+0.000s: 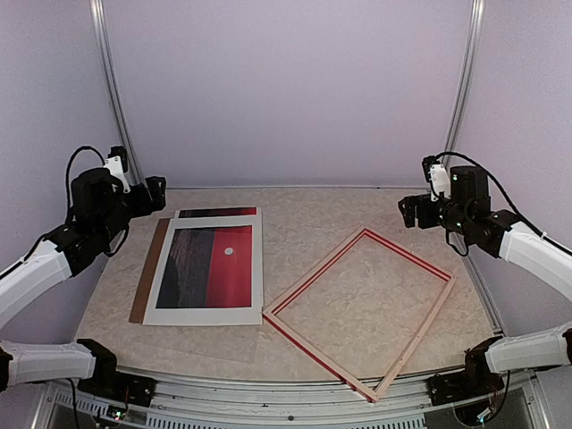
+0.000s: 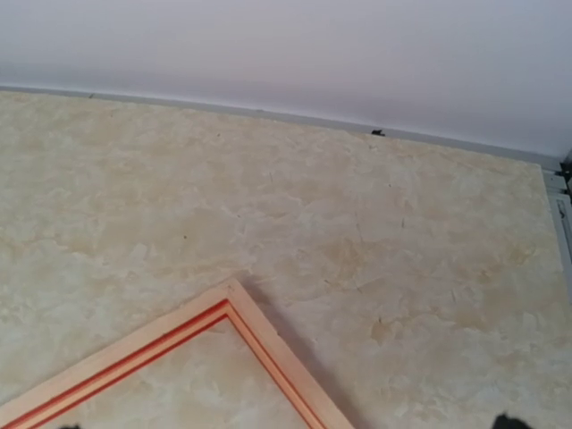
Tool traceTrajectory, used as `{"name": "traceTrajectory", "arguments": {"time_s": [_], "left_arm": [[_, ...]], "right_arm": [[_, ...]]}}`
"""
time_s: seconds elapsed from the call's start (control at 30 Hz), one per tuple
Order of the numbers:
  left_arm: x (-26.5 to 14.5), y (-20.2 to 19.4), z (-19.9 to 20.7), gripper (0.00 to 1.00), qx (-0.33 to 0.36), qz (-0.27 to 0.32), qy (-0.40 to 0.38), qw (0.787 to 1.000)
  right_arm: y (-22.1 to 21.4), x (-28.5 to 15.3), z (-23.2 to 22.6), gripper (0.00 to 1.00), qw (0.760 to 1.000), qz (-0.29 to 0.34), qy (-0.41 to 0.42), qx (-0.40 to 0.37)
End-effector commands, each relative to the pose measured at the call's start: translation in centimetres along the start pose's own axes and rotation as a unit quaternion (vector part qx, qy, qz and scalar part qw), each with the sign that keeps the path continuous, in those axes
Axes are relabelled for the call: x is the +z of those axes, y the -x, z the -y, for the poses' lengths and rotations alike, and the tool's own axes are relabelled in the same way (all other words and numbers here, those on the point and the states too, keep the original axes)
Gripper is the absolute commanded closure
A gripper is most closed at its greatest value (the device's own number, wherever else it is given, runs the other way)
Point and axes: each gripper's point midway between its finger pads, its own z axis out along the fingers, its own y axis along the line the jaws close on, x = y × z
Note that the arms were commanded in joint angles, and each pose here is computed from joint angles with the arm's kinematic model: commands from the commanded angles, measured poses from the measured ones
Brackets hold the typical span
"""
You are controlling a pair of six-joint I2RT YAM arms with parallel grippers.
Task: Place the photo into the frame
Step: Move the frame body to the center of the board.
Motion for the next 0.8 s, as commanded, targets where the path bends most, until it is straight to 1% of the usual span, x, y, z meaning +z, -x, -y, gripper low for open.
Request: {"name": "traceTrajectory", "arguments": {"time_s": [0.0, 0.27, 0.4, 0.5, 0.6, 0.67, 0.77], "left_arm": [[0.1, 0.2, 0.3, 0.01, -0.004, 0.006, -0.006, 1.000], [0.4, -0.2, 0.6, 0.01, -0.010, -0.003, -0.013, 1.000], [0.3, -0.1, 0.8, 0.01, -0.013, -0.003, -0.017, 1.000], [0.1, -0.3, 1.1, 0.01, -0.012, -0.004, -0.023, 1.000], [0.2, -0.7, 1.6, 0.01, -0.011, -0.012, -0.031, 0.999], [0.3, -1.0, 1.9, 0.01, -0.014, -0.018, -0.038, 0.999], [0.4, -1.2, 2.6, 0.01, -0.019, -0.024, -0.050, 0.998]], "right_arm": [[-0.7, 0.1, 0.0, 0.00, 1.000, -0.008, -0.009, 0.002], [-2.4, 0.7, 0.9, 0.00, 0.997, -0.057, -0.041, 0.023], [-3.6, 0.2, 2.2, 0.01, 0.992, -0.090, -0.080, 0.040], [-4.9, -0.4, 3.5, 0.00, 0.982, -0.130, -0.123, 0.056], [-6.9, -1.0, 4.4, 0.00, 0.968, -0.185, -0.152, 0.078], [-8.6, -1.0, 4.6, 0.00, 0.959, -0.219, -0.149, 0.105], [-11.0, -0.9, 5.0, 0.00, 0.948, -0.244, -0.130, 0.160]]}}
